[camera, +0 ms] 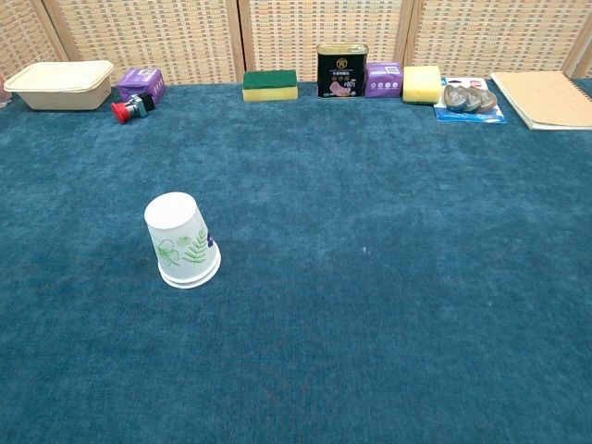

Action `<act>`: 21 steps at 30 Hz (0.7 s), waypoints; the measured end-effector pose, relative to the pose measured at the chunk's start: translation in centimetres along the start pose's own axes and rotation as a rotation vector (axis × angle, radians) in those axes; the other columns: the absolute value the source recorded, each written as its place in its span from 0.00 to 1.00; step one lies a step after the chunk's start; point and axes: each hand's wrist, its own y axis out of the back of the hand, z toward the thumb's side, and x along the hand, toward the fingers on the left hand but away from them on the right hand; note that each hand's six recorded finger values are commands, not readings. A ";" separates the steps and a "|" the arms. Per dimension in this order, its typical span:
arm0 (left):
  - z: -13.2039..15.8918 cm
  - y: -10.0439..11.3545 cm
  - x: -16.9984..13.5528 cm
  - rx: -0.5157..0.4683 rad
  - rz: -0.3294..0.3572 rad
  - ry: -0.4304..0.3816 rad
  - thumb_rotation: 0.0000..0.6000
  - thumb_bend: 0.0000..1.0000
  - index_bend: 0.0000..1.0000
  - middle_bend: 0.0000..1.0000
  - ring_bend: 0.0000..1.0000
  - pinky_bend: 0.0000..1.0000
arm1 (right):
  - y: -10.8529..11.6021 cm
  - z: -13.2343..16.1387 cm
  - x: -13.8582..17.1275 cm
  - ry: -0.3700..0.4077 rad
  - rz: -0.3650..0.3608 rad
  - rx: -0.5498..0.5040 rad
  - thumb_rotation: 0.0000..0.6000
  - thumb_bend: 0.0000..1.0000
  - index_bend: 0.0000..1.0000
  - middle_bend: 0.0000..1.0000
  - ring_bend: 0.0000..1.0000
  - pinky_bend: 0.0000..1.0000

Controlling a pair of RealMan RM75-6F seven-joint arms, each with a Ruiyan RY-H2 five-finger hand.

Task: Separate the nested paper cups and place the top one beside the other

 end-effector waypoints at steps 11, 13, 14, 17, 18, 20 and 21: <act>0.5 -0.3 0.5 -0.005 -0.014 -0.012 1.00 0.13 0.00 0.00 0.00 0.04 | 0.1 0.0 0.0 0.000 0.001 -0.009 1.00 0.07 0.12 0.00 0.00 0.00; 0.8 -0.2 1.0 -0.008 -0.016 -0.021 1.00 0.13 0.00 0.00 0.00 0.04 | 0.0 0.1 0.0 0.002 0.005 -0.008 1.00 0.07 0.12 0.00 0.00 0.00; 1.0 -0.2 1.3 -0.007 -0.018 -0.026 1.00 0.13 0.00 0.00 0.00 0.04 | -0.1 0.1 0.0 0.005 0.008 -0.008 1.00 0.07 0.12 0.00 0.00 0.00; 1.7 -0.4 2.7 0.000 -0.046 -0.047 1.00 0.13 0.00 0.00 0.00 0.04 | -0.2 0.2 -0.1 0.007 0.013 -0.009 1.00 0.07 0.12 0.00 0.00 0.00; 2.2 -0.5 3.3 0.000 -0.063 -0.059 1.00 0.13 0.00 0.00 0.00 0.04 | -0.2 0.2 -0.1 0.008 0.014 -0.010 1.00 0.07 0.12 0.00 0.00 0.00; 3.2 -0.7 4.4 -0.001 -0.090 -0.091 1.00 0.13 0.00 0.00 0.00 0.04 | -0.1 0.2 -0.1 0.009 0.013 -0.013 1.00 0.07 0.12 0.00 0.00 0.00; 4.0 -0.8 5.2 -0.001 -0.110 -0.116 1.00 0.13 0.00 0.00 0.00 0.04 | -0.1 0.2 0.0 0.010 0.012 -0.014 1.00 0.07 0.12 0.00 0.00 0.00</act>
